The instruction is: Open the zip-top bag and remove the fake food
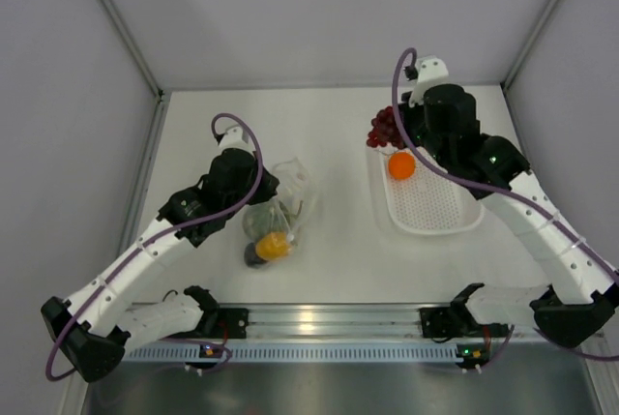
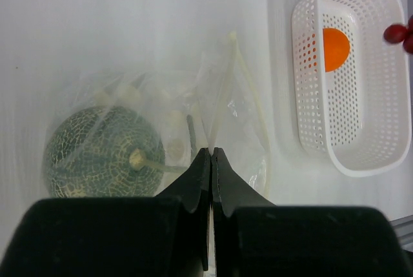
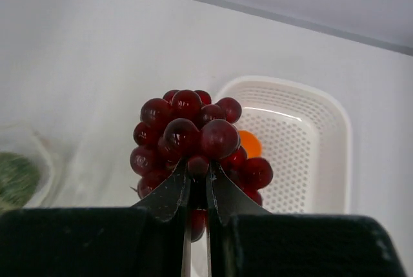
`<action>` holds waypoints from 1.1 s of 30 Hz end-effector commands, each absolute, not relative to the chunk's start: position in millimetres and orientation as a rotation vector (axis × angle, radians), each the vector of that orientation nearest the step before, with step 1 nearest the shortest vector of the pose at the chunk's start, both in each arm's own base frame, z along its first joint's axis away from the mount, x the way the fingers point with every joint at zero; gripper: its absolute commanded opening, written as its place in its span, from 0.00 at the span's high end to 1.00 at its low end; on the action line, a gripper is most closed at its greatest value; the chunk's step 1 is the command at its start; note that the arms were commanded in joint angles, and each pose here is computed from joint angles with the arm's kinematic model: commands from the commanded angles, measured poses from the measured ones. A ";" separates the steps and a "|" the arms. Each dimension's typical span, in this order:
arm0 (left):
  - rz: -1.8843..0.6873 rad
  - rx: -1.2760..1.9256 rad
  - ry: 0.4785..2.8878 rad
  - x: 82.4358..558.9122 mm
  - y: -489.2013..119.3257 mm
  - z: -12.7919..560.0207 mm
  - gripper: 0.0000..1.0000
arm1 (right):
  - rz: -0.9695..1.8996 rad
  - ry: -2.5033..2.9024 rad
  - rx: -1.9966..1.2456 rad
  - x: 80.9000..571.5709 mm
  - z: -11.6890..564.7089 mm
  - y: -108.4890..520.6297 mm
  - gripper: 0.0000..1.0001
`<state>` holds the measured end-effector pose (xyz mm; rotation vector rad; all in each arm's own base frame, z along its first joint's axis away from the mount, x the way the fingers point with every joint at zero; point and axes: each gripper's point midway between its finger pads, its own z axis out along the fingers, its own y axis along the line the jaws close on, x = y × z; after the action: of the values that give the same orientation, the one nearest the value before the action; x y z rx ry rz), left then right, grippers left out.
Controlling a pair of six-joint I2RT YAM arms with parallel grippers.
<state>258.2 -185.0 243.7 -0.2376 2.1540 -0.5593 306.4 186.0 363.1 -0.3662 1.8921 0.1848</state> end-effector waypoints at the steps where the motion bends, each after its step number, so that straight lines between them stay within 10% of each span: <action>1: -0.614 -0.240 2.090 265.6 -192.4 265.3 1.00 | 0.054 1.907 -0.148 326.0 368.0 131.5 1.00; 19: -0.695 -0.221 2.044 267.9 -203.3 297.6 1.00 | -0.058 2.327 0.193 436.0 181.1 27.5 0.95; 26: -0.726 -0.199 2.046 267.7 -210.1 303.3 1.00 | -0.038 2.333 0.211 434.8 183.5 27.7 0.28; 33: -0.748 -0.203 2.057 272.8 -218.7 301.0 1.00 | 0.541 2.062 -0.105 403.6 274.9 139.6 0.01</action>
<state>264.0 -207.2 270.4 -0.2003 2.1455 -0.6610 415.8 62.5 182.1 0.1015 2.3622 0.1032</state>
